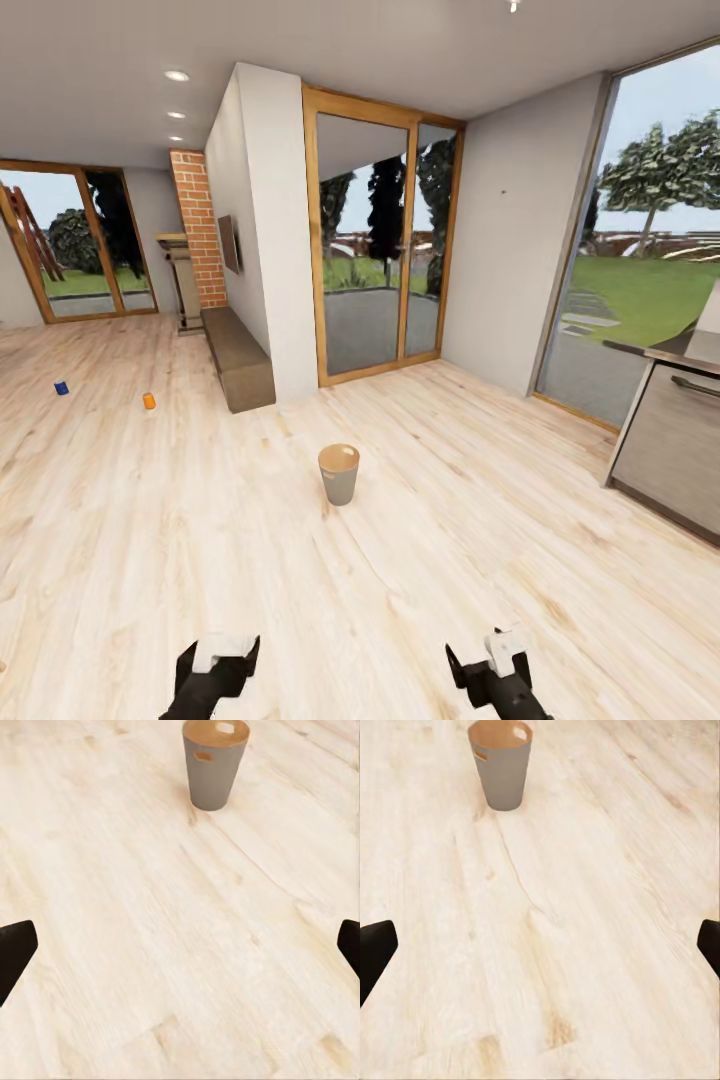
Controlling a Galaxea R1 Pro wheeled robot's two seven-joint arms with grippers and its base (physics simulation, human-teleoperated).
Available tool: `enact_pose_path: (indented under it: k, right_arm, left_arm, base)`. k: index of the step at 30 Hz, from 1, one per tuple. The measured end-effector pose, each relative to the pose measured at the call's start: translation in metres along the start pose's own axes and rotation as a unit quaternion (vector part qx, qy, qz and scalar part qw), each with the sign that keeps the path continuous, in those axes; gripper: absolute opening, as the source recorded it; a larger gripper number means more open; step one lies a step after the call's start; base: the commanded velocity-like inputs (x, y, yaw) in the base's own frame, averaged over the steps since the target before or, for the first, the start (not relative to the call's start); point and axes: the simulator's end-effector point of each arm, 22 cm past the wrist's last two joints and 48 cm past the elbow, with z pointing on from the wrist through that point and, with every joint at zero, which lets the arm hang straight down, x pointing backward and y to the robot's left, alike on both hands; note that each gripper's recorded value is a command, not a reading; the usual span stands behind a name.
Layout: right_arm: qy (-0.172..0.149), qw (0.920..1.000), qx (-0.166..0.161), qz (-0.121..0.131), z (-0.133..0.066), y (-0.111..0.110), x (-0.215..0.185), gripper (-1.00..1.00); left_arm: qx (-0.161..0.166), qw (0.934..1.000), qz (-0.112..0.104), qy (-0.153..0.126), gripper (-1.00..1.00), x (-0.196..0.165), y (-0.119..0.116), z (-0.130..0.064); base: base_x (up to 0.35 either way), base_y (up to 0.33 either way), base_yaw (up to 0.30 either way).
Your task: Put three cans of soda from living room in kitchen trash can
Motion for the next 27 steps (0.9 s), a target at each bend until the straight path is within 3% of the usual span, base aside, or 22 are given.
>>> enact_pose_path:
  k: [4,6,7,13,27]
  right_arm:
    - [-0.025,0.9996,0.004,-0.01,-0.003,-0.008,-0.021,1.0]
    - [-0.013,0.9998,0.009,-0.007,-0.004,-0.013,-0.008,1.0]
    - [0.006,0.9999,0.015,0.0,-0.005,-0.019,0.012,1.0]
    - [0.029,0.9993,0.022,0.008,-0.008,-0.024,0.035,1.0]
    - [0.034,0.9988,0.033,0.015,-0.009,-0.034,0.041,1.0]
  left_arm:
    - [-0.003,0.9997,0.01,-0.022,1.0,-0.015,0.011,-0.001]
    - [-0.004,0.9997,0.014,-0.017,1.0,-0.003,0.016,-0.001]
    - [-0.005,0.9998,0.017,-0.006,1.0,0.021,0.02,-0.001]
    - [-0.007,0.9995,0.018,0.026,1.0,0.066,0.025,-0.006]
    - [-0.009,0.9991,0.02,0.037,1.0,0.08,0.027,-0.008]
  base:
    - [0.175,0.0,0.0]
    - [0.276,0.0,0.0]
    - [0.298,0.0,0.0]
    - [0.314,0.0,0.0]
    - [0.324,0.0,0.0]
